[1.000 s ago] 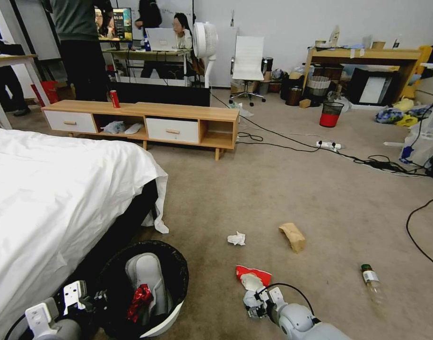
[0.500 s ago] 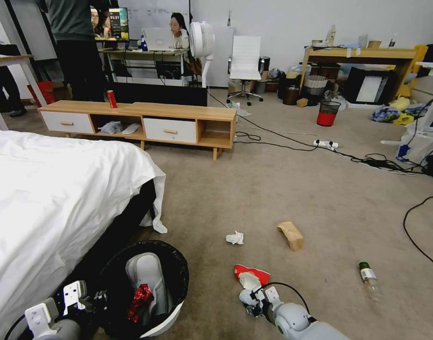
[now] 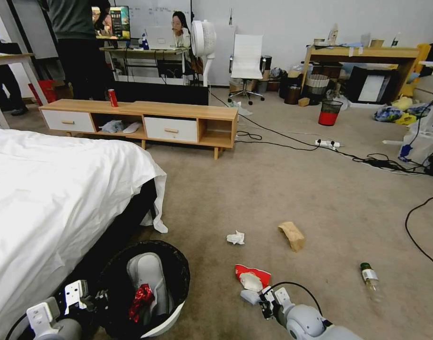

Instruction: Pick up the trash bin and place the garbage on the floor into it.

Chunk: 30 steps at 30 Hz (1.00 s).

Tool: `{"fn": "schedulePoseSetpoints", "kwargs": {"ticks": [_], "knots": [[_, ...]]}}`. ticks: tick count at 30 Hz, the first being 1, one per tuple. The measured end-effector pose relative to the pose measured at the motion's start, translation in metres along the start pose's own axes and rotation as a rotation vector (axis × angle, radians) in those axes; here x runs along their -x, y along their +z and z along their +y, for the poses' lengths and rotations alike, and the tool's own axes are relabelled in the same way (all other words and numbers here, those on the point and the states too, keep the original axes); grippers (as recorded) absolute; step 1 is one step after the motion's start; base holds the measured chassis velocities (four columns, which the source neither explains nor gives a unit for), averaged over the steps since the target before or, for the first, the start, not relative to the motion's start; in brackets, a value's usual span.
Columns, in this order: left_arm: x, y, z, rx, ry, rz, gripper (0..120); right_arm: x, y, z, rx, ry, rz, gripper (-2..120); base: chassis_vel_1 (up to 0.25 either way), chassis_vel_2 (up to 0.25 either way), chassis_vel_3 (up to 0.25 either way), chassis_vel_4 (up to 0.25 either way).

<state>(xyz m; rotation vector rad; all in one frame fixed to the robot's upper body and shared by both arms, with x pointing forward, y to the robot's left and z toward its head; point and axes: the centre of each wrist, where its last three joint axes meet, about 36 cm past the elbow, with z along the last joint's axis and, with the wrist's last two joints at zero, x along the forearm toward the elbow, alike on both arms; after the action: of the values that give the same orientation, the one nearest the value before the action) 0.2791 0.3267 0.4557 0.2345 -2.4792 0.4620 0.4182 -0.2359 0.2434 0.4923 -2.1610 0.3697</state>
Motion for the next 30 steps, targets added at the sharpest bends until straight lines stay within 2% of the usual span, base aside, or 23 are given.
{"fn": "schedulePoseSetpoints", "kwargs": {"ticks": [6, 22, 30], "knots": [[0.000, -0.001, -0.002, -0.002, 0.007, -0.004, 2, -0.016, -0.006, 0.001, -0.016, 0.000, -0.026, 0, 0.000, 0.000, 0.000, 0.000], [-0.002, 0.000, -0.004, -0.004, 0.007, -0.005, 2, -0.017, -0.005, 0.004, -0.034, -0.006, -0.051, 0, 0.000, 0.000, 0.000, 0.000], [-0.001, 0.001, -0.006, -0.003, 0.013, -0.004, 2, -0.043, -0.006, 0.003, -0.033, -0.009, -0.074, 0, 0.000, 0.000, 0.000, 0.000]]}}
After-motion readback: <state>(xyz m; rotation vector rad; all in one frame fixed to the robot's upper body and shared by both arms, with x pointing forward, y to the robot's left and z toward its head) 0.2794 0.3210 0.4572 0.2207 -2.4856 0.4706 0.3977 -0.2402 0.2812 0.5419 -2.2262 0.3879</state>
